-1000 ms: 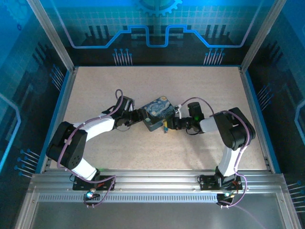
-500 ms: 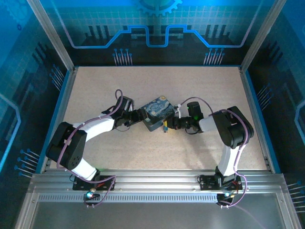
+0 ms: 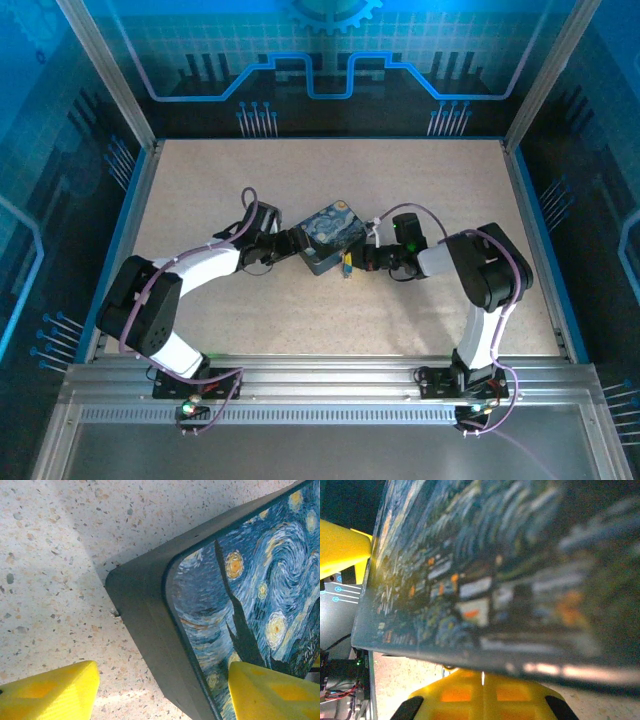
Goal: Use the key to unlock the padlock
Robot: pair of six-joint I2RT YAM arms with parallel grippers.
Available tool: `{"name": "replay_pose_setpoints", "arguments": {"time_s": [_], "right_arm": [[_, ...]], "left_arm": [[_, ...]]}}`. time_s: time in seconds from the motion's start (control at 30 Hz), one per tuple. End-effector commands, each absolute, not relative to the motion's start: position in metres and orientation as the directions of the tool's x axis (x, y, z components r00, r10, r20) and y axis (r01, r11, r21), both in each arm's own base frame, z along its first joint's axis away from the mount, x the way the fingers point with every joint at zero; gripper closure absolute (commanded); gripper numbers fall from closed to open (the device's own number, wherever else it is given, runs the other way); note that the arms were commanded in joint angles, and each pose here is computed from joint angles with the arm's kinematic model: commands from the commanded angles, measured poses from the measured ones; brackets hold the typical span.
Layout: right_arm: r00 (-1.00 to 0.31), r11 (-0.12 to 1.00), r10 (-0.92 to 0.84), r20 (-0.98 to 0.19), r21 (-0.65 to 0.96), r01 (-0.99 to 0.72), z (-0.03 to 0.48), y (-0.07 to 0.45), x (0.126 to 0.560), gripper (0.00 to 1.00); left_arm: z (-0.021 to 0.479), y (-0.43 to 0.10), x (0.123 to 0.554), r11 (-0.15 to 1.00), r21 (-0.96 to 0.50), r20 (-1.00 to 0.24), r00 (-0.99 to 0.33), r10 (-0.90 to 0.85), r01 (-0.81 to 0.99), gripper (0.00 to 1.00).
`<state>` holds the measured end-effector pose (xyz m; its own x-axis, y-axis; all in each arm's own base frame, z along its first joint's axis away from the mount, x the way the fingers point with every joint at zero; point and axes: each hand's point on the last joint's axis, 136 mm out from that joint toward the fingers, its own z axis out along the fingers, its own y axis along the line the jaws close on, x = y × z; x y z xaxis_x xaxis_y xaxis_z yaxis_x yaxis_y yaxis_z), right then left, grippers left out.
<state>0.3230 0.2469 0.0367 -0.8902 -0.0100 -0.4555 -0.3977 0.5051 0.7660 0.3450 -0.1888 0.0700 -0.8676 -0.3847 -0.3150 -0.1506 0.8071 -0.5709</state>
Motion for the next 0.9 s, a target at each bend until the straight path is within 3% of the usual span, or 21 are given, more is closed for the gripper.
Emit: {"name": "replay_pose_setpoints", "arguments": {"time_s": [0.0,0.87], "right_arm": [[-0.882,0.507,0.027,-0.471,0.767,-0.394,0.049,0.244,0.327,1.00],[-0.872,0.577,0.267,-0.412,0.792,-0.198,0.061,0.227,0.349,1.00]], "left_arm": [[0.059,-0.177,0.333,0.833,-0.520,-0.293,-0.877,-0.380,-0.187,0.30],[0.057,-0.177,0.331,0.835,-0.518,-0.293,-0.879,-0.377,-0.186,0.29]]}}
